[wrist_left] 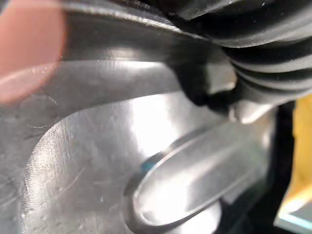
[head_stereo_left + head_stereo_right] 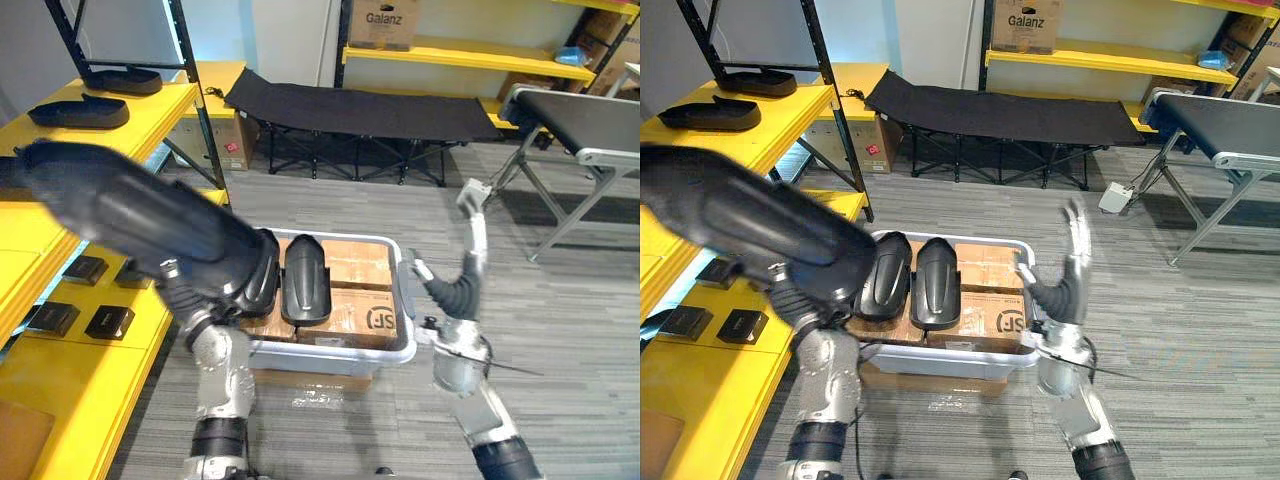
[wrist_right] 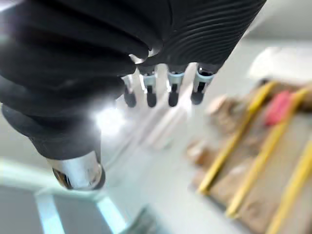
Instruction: Walk over and take plastic housings, then place them on the shelf
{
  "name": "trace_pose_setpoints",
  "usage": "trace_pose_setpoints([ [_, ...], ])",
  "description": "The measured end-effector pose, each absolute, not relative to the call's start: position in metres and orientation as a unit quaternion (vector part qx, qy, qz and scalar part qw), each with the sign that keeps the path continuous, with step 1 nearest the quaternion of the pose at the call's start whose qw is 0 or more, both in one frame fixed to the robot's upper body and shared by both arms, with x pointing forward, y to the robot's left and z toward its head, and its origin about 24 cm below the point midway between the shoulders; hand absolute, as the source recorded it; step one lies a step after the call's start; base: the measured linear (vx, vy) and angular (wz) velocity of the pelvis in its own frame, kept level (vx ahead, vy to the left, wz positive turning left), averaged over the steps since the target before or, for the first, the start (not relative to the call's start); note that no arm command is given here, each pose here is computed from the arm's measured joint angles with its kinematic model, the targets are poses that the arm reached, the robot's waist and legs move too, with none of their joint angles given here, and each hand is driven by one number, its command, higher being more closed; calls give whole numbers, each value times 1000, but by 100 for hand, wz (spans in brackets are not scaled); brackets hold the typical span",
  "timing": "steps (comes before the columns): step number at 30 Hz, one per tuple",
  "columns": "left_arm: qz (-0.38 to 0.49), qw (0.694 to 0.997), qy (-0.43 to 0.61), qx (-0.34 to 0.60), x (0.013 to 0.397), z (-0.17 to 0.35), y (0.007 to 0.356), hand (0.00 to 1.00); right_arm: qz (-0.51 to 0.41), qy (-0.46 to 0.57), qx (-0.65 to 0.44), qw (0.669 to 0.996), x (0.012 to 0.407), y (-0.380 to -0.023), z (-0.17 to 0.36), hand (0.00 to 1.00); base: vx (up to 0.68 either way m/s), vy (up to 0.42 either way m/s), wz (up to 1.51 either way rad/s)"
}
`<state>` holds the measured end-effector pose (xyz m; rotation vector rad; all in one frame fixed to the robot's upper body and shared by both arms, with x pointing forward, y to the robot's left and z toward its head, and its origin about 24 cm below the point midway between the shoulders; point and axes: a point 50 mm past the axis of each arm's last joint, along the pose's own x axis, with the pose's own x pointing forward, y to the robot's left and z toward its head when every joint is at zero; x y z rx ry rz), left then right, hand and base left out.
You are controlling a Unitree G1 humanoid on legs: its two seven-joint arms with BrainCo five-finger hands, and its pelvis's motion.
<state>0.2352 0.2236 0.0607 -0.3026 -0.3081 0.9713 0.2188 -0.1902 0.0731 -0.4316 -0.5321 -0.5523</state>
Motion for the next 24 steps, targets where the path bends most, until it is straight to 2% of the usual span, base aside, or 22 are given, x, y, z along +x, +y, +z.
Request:
trace_pose_setpoints([
  [6,450,869,-201,-39,206,77,228,100,-309,-87,-128,938,197,-214,24,0,-11,17,-9],
  [11,419,880,-223,18,176,86,233,100,-260,16,-84,962,187,-213,-5,0,-5,28,-18],
  [19,392,885,-247,49,153,96,237,100,-130,41,-6,991,205,-176,-12,0,21,0,11],
  [24,416,874,-245,62,143,97,247,100,-102,16,64,993,227,-161,-5,0,32,-11,52],
])
